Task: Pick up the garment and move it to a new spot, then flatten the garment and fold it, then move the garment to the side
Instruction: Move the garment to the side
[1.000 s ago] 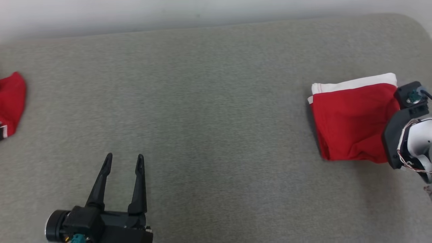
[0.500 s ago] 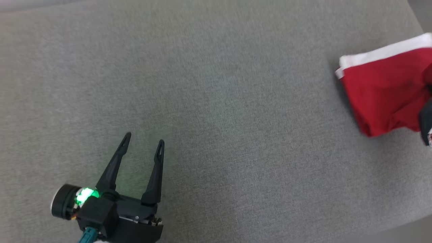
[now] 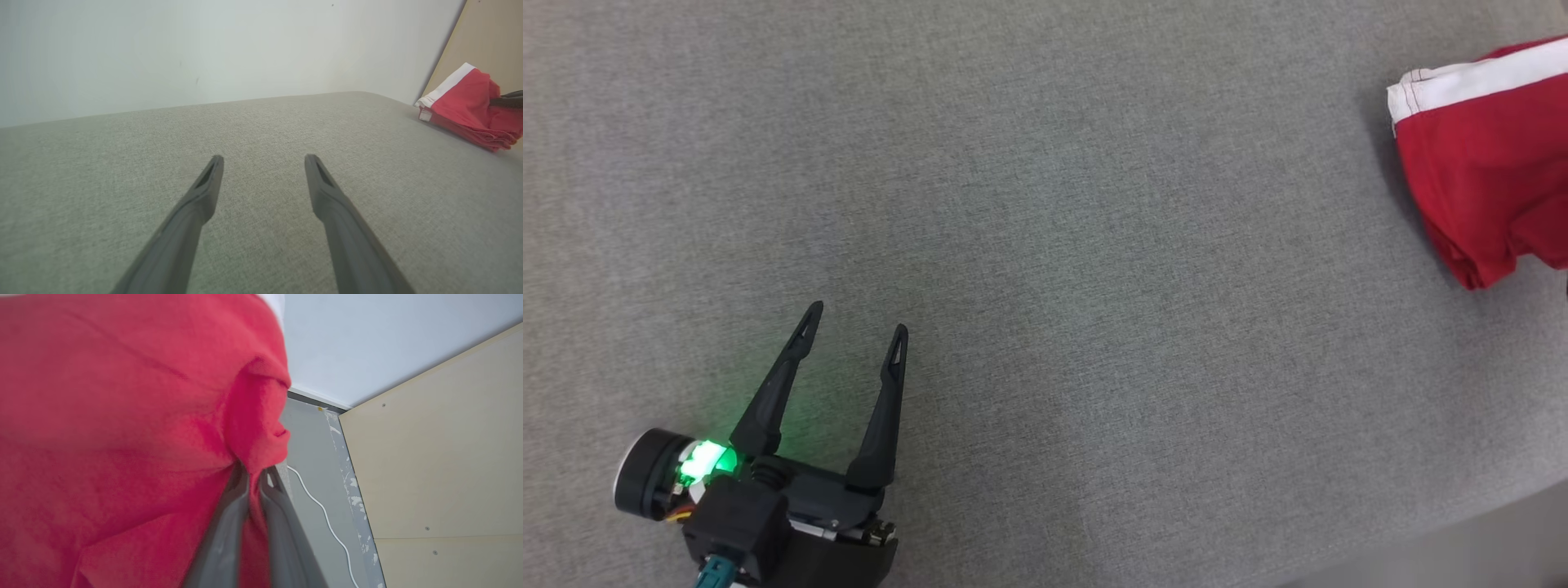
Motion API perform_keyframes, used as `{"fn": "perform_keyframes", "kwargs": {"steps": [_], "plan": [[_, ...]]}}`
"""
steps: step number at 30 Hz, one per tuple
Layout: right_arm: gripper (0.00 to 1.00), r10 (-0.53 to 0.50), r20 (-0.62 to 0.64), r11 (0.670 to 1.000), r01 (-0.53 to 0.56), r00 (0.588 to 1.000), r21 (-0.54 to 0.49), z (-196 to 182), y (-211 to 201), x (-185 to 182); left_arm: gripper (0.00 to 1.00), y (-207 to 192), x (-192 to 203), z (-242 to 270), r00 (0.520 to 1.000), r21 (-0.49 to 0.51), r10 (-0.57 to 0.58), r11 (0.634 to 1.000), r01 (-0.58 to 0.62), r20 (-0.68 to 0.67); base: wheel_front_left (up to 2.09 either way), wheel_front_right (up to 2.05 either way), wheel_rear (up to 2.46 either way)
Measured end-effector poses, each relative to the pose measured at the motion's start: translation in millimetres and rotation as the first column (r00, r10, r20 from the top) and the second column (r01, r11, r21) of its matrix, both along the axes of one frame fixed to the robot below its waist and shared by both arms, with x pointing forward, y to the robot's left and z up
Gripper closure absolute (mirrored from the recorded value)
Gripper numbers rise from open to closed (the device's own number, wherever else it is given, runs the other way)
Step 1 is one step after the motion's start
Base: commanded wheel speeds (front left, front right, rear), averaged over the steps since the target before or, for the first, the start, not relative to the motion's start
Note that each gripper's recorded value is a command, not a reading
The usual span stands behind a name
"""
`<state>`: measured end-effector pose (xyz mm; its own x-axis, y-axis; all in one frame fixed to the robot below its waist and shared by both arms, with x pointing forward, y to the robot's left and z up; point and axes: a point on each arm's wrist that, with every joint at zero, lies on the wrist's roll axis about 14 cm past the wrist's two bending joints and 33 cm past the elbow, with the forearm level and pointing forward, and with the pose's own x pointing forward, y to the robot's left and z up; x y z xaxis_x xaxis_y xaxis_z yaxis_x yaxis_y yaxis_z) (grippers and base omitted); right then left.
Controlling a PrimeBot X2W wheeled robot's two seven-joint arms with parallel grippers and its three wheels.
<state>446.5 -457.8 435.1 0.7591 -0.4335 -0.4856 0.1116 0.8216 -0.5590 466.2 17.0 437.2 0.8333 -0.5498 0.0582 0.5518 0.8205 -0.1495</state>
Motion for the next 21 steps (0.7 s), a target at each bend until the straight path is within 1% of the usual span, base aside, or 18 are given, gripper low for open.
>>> {"fn": "perform_keyframes", "kwargs": {"steps": [5, 10, 11, 12, 13, 14, 21], "plan": [[1.0, 0.007, -0.008, 0.999, -0.007, 1.0, -0.032, -0.5, -4.7, -0.3, 0.0, -4.4, 1.1, -5.5, 1.0, -0.004, -0.012, 1.0, 0.012, -0.009, 0.0, 0.0, 0.0], [1.0, 0.018, 0.053, 0.998, -0.014, 0.998, -0.065, 16.3, -9.5, 5.7, 0.0, -3.3, 0.7, -4.6, 1.0, 0.0, -0.007, 1.0, 0.007, -0.009, 0.0, 0.0, 0.0], [0.85, 0.017, 0.056, 0.997, -0.013, 0.998, -0.074, 18.8, -10.9, 5.6, 0.0, -3.5, 0.3, -4.2, 1.0, -0.001, -0.007, 1.0, 0.007, -0.009, 0.0, 0.0, 0.0], [0.6, 0.019, 0.059, 0.997, -0.014, 0.998, -0.078, 20.2, -10.6, 5.8, 0.0, -3.3, 0.1, -3.6, 1.0, -0.001, -0.007, 1.0, 0.007, -0.009, 0.0, 0.0, 0.0], [0.15, 0.021, 0.066, 0.997, -0.016, 0.998, -0.078, 21.3, -8.9, 6.9, 0.0, -3.0, 0.0, -2.8, 1.0, 0.0, -0.005, 1.0, 0.005, -0.008, 0.0, 0.0, 0.0], [0.0, 0.025, 0.079, 0.997, -0.018, 0.997, -0.077, 23.2, -6.7, 8.5, 0.0, -2.6, -0.2, -1.7, 1.0, -0.001, -0.003, 1.0, 0.003, -0.007, 0.0, 0.0, 0.0], [0.0, 0.006, 0.126, 0.997, 0.004, 0.992, -0.078, 33.9, -6.2, 1.2, 0.0, -1.6, -3.0, 7.6, 1.0, -0.005, 0.01, 1.0, -0.01, 0.002, 0.0, 0.0, 0.0]]}}
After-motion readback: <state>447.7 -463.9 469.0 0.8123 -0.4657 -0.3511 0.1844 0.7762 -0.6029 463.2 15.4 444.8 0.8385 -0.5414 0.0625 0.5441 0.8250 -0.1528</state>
